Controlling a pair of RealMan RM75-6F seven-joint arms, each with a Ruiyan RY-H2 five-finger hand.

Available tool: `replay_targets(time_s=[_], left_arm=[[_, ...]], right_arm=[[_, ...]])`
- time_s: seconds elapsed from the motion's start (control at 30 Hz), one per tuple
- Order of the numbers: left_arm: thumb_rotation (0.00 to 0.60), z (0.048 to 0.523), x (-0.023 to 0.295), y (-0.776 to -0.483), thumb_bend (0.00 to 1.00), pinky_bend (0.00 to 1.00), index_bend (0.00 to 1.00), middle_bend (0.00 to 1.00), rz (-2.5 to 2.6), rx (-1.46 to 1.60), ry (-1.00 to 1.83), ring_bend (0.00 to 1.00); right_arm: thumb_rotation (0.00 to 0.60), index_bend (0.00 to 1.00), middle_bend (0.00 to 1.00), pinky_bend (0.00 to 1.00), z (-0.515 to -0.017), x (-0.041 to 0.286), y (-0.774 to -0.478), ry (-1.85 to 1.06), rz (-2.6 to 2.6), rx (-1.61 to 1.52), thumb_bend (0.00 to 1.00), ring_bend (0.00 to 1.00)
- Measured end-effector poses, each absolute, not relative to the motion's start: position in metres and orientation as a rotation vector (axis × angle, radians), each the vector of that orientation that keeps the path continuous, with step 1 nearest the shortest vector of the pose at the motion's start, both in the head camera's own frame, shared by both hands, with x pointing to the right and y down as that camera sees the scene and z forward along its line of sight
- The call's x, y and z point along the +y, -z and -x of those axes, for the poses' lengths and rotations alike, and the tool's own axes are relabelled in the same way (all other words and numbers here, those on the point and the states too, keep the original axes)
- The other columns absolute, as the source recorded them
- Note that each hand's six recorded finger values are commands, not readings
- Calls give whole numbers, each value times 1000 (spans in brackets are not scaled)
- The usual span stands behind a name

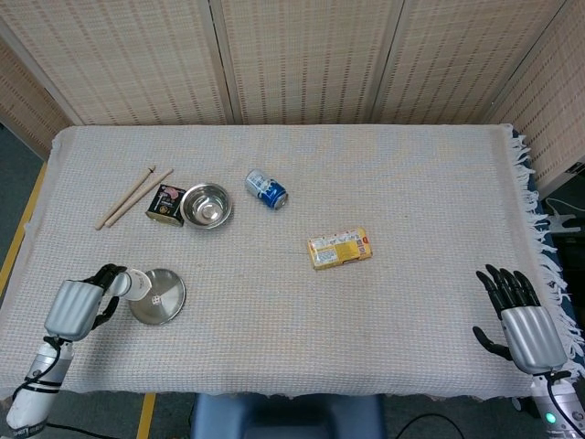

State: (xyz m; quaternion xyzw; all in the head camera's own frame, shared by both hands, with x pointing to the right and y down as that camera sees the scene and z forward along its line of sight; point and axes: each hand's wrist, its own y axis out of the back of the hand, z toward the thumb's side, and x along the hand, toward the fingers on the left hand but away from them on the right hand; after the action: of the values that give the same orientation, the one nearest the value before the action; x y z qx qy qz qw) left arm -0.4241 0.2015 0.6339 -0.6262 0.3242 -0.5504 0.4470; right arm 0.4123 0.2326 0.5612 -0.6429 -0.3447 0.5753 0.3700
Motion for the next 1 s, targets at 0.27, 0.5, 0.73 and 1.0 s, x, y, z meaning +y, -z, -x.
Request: replay_targets(time_s=[0.27, 0.5, 0.73, 1.0], left_arm=[[600, 453, 194, -655, 686, 843, 568, 694, 1545, 796, 1497, 645], [600, 459, 192, -674, 673, 836, 477, 603, 1561, 751, 1560, 643], [600, 463, 192, -678, 629, 833, 402, 522, 1554, 729, 1593, 642], [600, 467, 194, -682, 517, 834, 114, 341, 1572, 716, 1648, 634]], right_arm=[[557, 0, 0, 0, -411, 235, -559, -1468, 1645, -888, 173, 0], [556, 0, 0, 0, -411, 235, -560, -1473, 1648, -884, 173, 0], [558, 0, 0, 0, -411, 235, -559, -1470, 1648, -886, 173, 0], [556, 0, 0, 0, -410, 236, -560, -1470, 1651, -882, 173, 0]])
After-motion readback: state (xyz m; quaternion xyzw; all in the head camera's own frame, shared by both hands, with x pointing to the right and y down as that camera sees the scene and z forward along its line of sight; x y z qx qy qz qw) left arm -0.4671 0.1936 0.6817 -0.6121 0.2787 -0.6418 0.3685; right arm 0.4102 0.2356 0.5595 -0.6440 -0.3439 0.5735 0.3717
